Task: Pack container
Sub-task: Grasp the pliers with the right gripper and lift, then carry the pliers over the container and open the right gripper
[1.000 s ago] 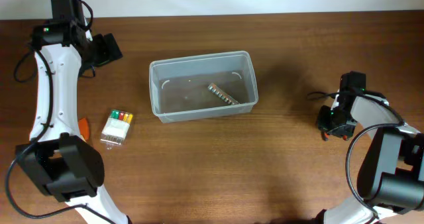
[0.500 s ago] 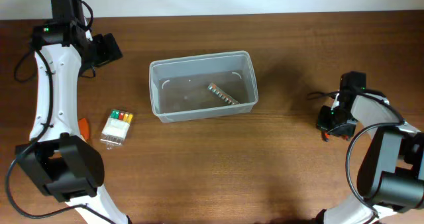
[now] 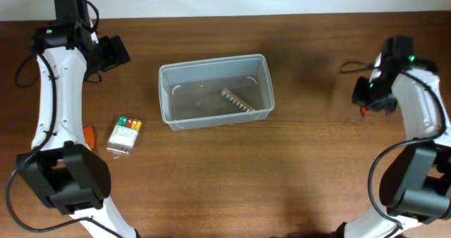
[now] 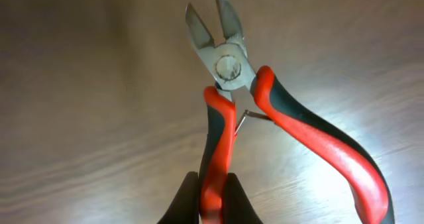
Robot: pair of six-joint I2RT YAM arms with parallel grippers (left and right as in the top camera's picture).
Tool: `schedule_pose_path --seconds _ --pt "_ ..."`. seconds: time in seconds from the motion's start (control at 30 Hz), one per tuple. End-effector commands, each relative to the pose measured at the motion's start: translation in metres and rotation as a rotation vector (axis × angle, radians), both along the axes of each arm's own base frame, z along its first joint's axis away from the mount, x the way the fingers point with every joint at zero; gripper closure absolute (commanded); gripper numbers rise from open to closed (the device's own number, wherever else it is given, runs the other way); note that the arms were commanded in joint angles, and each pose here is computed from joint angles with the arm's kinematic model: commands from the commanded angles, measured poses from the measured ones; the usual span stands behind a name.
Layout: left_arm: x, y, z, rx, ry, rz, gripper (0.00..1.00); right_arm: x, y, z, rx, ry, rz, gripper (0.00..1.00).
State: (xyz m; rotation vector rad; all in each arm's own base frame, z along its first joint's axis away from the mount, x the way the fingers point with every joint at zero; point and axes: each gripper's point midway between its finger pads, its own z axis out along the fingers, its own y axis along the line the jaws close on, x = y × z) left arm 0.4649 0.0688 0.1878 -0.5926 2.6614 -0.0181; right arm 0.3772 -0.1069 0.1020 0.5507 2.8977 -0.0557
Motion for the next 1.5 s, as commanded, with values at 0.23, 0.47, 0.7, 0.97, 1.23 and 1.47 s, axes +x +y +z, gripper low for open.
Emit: schedule_pose_path --seconds 0.23,0.47,0.7,0.97,1.23,1.47 --pt "0.001 0.002 0.011 0.009 -0.026 0.000 0.01 0.054 0.072 0.112 -0.070 -0.204 0.274 0.96" --pt "0.001 0.002 0.011 0.009 -0.026 0.000 0.01 0.054 0.181 0.132 -0.051 -0.257 0.531 0.95" --pt "0.001 0.002 0.011 0.009 -0.026 0.000 0.01 0.032 0.276 0.133 -0.034 -0.286 0.768 0.94" --pt "0.001 0.002 0.011 0.009 -0.026 0.000 0.01 0.031 0.321 0.110 -0.030 -0.270 0.885 0.91" --pt "0.001 0.002 0.011 0.009 -0.026 0.000 0.01 0.039 0.326 0.035 -0.038 -0.095 0.893 0.91" --pt "0.001 0.002 0.011 0.009 -0.026 0.000 0.01 0.038 0.327 -0.012 -0.035 0.011 0.898 0.91"
